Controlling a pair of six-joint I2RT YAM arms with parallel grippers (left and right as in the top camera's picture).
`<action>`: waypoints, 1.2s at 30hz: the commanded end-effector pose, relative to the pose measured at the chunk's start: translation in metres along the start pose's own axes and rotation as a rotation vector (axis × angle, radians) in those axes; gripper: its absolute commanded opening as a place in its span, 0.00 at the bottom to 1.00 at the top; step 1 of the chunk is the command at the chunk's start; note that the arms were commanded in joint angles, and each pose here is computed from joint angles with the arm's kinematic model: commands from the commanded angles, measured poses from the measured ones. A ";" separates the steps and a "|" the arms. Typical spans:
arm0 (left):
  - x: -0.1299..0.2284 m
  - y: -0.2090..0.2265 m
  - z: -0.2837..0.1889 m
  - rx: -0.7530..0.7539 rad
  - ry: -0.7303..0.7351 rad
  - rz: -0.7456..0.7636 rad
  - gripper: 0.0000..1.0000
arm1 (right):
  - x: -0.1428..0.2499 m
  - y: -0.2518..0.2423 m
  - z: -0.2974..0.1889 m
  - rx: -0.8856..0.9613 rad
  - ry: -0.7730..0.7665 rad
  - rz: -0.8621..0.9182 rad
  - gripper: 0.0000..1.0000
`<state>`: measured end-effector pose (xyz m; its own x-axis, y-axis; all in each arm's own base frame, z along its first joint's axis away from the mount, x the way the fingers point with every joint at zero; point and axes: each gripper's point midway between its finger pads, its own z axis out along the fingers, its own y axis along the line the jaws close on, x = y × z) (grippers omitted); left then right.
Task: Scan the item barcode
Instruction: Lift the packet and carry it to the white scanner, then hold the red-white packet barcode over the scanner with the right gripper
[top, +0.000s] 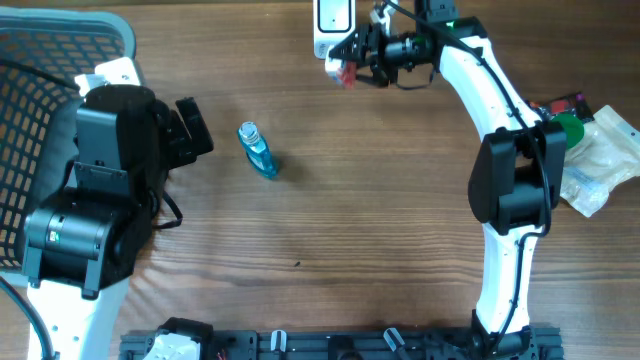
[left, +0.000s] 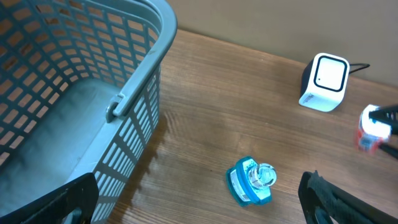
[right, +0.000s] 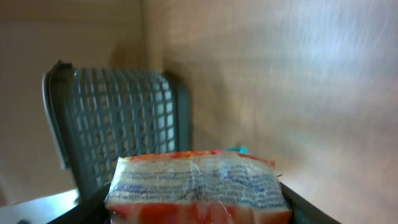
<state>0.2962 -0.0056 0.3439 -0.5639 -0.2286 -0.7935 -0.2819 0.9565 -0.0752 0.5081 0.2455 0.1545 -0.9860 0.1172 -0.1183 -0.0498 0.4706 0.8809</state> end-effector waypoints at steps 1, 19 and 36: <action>-0.006 0.004 -0.002 -0.017 -0.020 0.005 1.00 | -0.045 0.005 0.005 0.125 -0.222 -0.150 0.68; -0.006 0.004 -0.002 -0.017 -0.020 0.005 1.00 | -0.154 0.018 0.004 0.562 -0.918 -0.685 0.74; -0.006 0.004 -0.002 -0.017 -0.020 0.005 1.00 | -0.154 -0.033 0.044 0.654 -0.901 -0.768 0.76</action>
<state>0.2963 -0.0056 0.3439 -0.5636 -0.2287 -0.7937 -0.2819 0.9565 -0.0754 0.6646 0.2544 0.1345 -0.2921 0.0753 -0.9534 -0.2295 0.9622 0.1463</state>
